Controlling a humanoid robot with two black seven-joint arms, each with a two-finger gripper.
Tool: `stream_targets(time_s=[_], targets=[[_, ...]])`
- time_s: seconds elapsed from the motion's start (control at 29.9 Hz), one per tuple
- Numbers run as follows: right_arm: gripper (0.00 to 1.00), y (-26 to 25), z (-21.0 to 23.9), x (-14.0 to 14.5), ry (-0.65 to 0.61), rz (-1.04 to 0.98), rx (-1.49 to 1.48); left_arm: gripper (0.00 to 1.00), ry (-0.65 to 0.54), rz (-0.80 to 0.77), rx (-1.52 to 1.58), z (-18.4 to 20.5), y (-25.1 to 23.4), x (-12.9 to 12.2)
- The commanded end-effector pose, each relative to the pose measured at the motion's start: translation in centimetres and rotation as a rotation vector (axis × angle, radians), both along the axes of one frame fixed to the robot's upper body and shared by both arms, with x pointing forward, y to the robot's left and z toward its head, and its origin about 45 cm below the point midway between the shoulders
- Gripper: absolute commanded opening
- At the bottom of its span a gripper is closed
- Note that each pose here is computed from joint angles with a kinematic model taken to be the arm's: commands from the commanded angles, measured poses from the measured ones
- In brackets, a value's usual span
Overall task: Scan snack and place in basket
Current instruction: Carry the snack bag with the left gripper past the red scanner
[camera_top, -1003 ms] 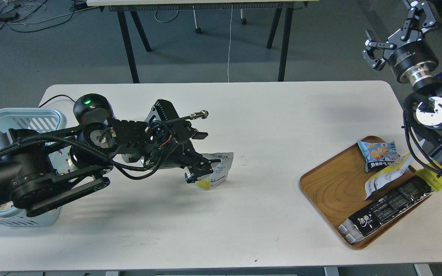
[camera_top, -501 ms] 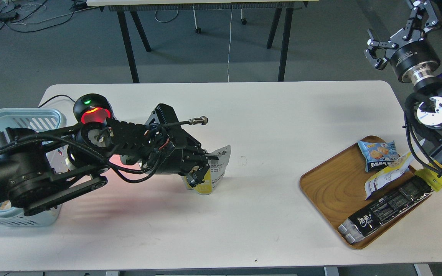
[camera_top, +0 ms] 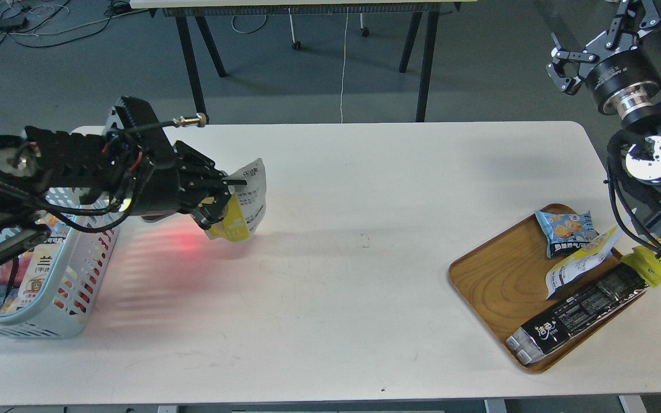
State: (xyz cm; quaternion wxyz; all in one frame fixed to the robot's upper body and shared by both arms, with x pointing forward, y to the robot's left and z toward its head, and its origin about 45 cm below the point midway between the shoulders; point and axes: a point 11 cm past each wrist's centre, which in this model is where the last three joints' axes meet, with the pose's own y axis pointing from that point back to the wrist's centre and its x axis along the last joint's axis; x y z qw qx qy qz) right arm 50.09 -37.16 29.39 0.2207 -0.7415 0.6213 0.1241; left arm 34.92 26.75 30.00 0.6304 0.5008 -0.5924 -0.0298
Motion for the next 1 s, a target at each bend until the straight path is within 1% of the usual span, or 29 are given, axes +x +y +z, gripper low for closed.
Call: stream_targets(time_s=[0.0, 0.33, 0.67, 0.8, 0.97], targets=[[0.99, 0.1, 0.0, 0.0, -0.001, -0.001, 0.002, 0.01, 0.015, 0.042, 0.028, 0.2, 2.5, 0.0], [0.99, -0.3, 0.3, 0.0, -0.008, -0.004, 0.001, 0.02, 0.045, 0.171, 0.052, -0.9, 6.6, 1.6], [0.99, -0.4, 0.4, 0.0, -0.011, -0.003, 0.0, 0.01, 0.042, 0.153, 0.048, -0.7, 6.1, 1.4], [0.99, -0.5, 0.5, 0.0, -0.013, -0.007, -0.001, 0.01, 0.049, 0.092, 0.032, -0.5, 4.5, 0.5], [0.99, -0.6, 0.5, -0.1, -0.013, -0.008, -0.002, 0.01, 0.042, 0.059, 0.022, -0.1, 3.5, 0.1]])
